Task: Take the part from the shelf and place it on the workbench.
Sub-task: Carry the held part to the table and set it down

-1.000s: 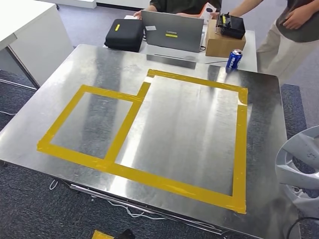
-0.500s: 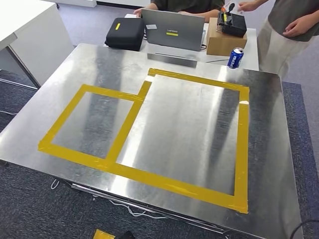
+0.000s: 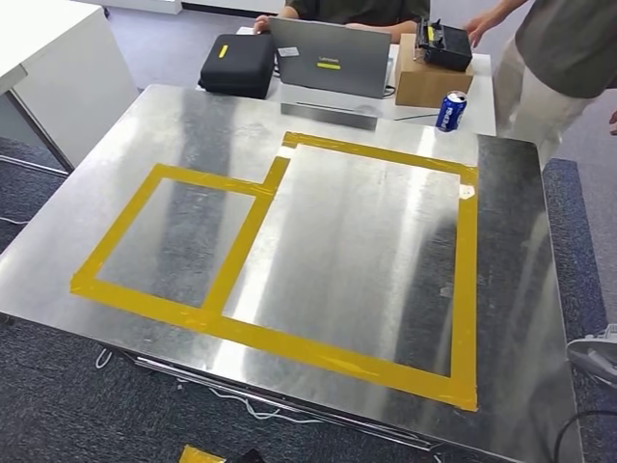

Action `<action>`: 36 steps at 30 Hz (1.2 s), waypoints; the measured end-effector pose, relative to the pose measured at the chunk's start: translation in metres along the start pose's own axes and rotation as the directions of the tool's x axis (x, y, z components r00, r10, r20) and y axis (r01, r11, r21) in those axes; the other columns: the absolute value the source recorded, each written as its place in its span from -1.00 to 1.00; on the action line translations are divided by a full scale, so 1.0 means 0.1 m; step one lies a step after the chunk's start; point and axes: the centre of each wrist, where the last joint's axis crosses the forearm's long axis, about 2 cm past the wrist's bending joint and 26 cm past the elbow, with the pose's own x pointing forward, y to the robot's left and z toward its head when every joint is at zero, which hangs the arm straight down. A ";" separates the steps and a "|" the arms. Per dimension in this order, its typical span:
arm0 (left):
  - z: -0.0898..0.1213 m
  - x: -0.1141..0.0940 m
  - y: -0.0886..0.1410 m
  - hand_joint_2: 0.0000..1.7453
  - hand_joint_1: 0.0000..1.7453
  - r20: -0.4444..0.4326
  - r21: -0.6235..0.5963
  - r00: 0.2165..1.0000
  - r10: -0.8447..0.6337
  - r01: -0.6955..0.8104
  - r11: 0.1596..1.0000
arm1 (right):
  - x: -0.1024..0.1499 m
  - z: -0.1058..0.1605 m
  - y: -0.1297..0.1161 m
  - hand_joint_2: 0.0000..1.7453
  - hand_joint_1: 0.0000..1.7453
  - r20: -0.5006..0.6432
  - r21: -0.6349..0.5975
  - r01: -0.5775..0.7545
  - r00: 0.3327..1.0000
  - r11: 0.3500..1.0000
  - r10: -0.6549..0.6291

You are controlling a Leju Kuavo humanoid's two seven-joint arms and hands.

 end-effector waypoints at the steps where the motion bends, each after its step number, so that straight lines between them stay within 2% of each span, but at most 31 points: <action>1: 0.00 0.00 0.00 1.00 -1.00 -0.004 -0.001 1.000 0.000 0.000 1.000 | 0.01 0.00 -0.02 1.00 1.00 0.007 -0.015 -0.004 1.000 1.000 0.004; 9: -0.01 0.02 0.01 1.00 -1.00 -0.034 -0.004 0.999 -0.008 0.008 1.000 | 0.04 -0.06 -0.09 1.00 1.00 0.053 -0.104 -0.043 0.997 0.994 0.049; 16: -0.02 0.05 0.01 1.00 -1.00 -0.025 -0.019 0.999 -0.047 0.047 0.999 | 0.26 -0.10 0.10 1.00 1.00 0.186 -0.125 -0.065 0.979 0.990 0.088; 19: -0.02 0.06 0.02 1.00 -1.00 -0.019 -0.032 0.998 -0.067 0.067 0.997 | 0.55 -0.07 0.44 1.00 1.00 0.361 -0.098 -0.118 0.921 0.988 0.145; 22: -0.03 0.08 0.02 1.00 -1.00 -0.012 -0.045 0.997 -0.082 0.081 0.996 | 1.04 -0.09 0.74 1.00 1.00 0.601 -0.091 -0.186 0.774 0.978 0.203; 24: -0.03 0.08 0.02 1.00 -1.00 -0.009 -0.049 0.996 -0.088 0.087 0.995 | 1.36 -0.28 0.73 1.00 1.00 0.694 -0.138 -0.167 0.687 0.976 0.216; 25: -0.03 0.09 0.02 1.00 -1.00 -0.008 -0.050 0.996 -0.091 0.090 0.995 | 1.46 -0.37 0.69 1.00 1.00 0.712 -0.158 -0.149 0.668 0.976 0.217; 31: -0.03 0.09 0.02 1.00 -1.00 -0.008 -0.065 0.994 -0.105 0.104 0.992 | 1.68 -0.64 0.62 1.00 1.00 0.715 -0.146 -0.121 0.673 0.982 0.189; 36: -0.04 0.10 0.02 1.00 -1.00 -0.002 -0.072 0.993 -0.119 0.119 0.990 | 1.94 -0.74 0.78 1.00 1.00 0.695 -0.065 -0.067 0.713 0.996 0.094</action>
